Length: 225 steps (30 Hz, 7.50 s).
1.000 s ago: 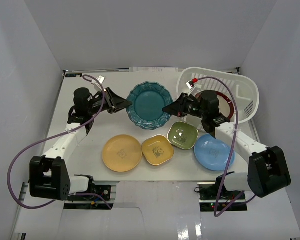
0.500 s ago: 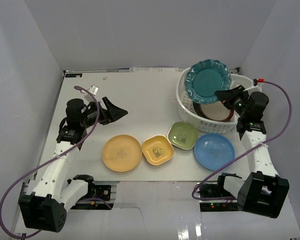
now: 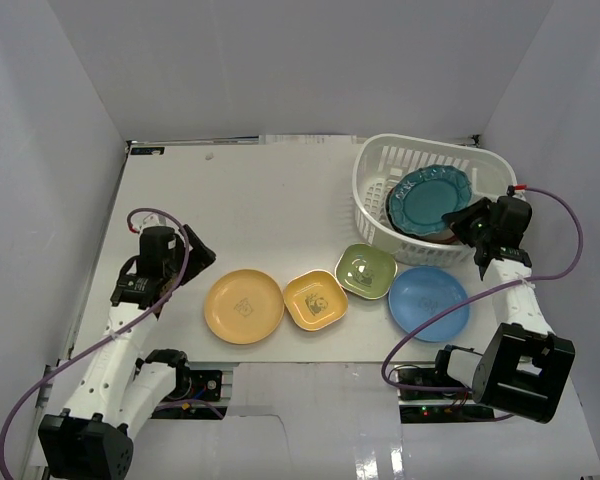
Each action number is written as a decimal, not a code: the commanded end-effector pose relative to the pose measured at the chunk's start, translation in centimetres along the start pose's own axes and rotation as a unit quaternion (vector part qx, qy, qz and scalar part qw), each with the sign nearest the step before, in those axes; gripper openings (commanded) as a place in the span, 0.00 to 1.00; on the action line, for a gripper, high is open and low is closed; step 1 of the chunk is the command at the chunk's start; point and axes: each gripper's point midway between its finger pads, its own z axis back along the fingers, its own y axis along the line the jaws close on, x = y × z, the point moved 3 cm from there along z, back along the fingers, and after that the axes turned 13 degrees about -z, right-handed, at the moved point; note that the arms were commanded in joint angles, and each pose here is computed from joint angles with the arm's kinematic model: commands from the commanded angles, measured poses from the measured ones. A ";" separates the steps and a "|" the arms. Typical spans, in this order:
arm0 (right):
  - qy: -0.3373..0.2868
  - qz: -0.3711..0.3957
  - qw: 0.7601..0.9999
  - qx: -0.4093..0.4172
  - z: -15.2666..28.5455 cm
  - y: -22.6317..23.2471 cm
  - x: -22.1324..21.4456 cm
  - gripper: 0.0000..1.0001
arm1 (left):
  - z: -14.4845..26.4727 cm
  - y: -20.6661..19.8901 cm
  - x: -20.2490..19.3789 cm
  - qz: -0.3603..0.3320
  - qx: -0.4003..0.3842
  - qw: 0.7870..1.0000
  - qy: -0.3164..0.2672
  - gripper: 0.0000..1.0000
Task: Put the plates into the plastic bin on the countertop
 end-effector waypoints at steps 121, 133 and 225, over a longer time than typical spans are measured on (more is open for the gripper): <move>0.082 0.335 0.938 0.018 -3.8 11.9 -4.2 0.08 | 3.9 -13.1 5.0 -0.125 -0.320 0.937 -0.061 0.00; 0.015 0.277 0.956 0.094 2.1 15.8 -0.8 0.98 | 1.4 -25.9 7.2 -0.177 -0.332 0.926 -0.023 0.00; 0.172 0.254 0.940 0.150 12.4 -0.5 -15.2 0.70 | -1.7 -17.1 -3.5 -0.190 -0.134 0.972 0.023 0.59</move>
